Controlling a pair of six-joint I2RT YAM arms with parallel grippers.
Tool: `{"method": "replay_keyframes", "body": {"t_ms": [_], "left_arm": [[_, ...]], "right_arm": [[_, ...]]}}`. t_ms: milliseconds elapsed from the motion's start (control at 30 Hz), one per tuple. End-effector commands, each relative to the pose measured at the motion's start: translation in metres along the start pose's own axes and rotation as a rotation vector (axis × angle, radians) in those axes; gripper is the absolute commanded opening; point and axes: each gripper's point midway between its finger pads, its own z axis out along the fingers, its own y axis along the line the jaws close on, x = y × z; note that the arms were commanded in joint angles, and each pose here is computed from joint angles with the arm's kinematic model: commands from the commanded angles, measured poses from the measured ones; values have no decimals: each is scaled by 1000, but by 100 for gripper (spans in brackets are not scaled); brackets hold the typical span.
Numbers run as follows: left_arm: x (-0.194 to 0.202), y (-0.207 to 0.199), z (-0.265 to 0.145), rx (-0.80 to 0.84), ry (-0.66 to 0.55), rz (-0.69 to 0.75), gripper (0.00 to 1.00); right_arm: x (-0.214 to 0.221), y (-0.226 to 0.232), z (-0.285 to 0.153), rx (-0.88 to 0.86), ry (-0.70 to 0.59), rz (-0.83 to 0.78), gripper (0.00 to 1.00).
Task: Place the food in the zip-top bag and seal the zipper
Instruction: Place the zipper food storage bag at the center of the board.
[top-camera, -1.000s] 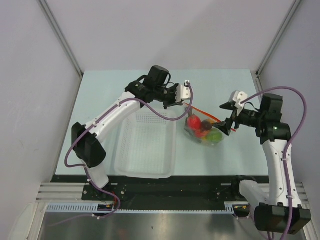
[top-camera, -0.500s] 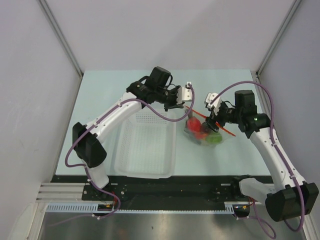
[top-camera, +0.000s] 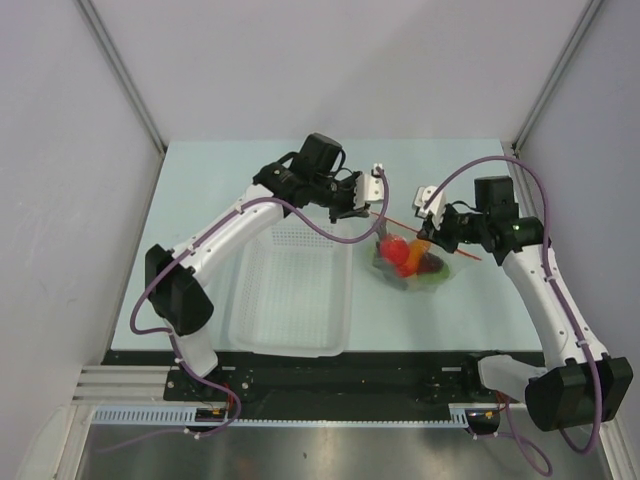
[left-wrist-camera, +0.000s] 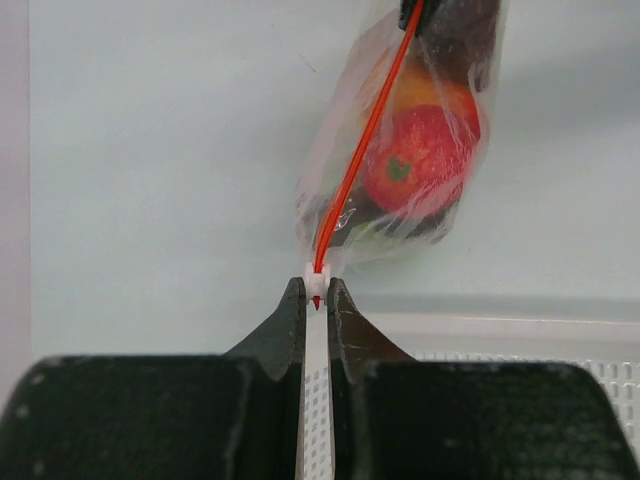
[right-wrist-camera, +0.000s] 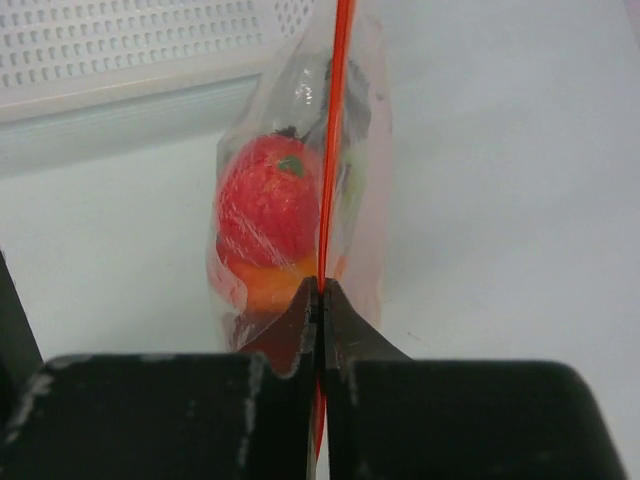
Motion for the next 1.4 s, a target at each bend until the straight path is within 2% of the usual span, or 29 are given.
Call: {"method": "replay_keyframes", "body": {"t_ms": [0, 67, 100, 167, 200, 233, 367, 533, 667, 800, 933, 1067, 1100, 1167, 1200, 1367], "left_arm": [[-5, 20, -18, -58, -29, -5, 11], [-6, 20, -19, -61, -35, -15, 20], [-8, 20, -20, -64, -41, -32, 44], [-15, 25, -23, -90, -66, -50, 69], [-18, 27, -25, -108, -73, -88, 90], [-23, 31, -27, -130, -90, -94, 98], [-31, 33, -40, -166, -113, -136, 100], [-14, 40, -53, -204, -102, -196, 100], [-1, 46, -61, -235, -90, -237, 100], [6, 46, -66, -255, -75, -251, 100], [16, 47, -78, -292, -63, -275, 100], [29, 43, -86, -327, -48, -324, 100], [36, 38, -84, -322, -39, -341, 100], [37, 33, -90, -332, -42, -358, 100], [44, 28, -88, -327, -32, -374, 100], [58, 5, -87, -319, -26, -454, 100]], "right_arm": [[-12, -17, -26, 76, -36, -6, 0], [-14, -23, -30, 96, -48, 5, 0], [-16, -29, -33, 116, -55, 15, 0], [-17, -38, -34, 139, -61, 25, 0], [-17, -50, -38, 180, -68, 33, 0], [-15, -57, -40, 200, -67, 39, 0], [-7, -113, -63, 370, -56, 23, 0], [0, -196, -93, 516, -65, 5, 0], [2, -234, -94, 553, -58, -100, 0], [20, -244, -78, 507, 2, -176, 0], [64, -199, -43, 340, 88, -164, 0], [130, -114, -4, 133, 197, -88, 0], [152, -80, 8, 62, 217, -37, 0], [172, -48, 15, -7, 271, -8, 0], [178, -34, 20, -42, 299, -21, 0], [165, 28, 24, -184, 272, -19, 0]]}}
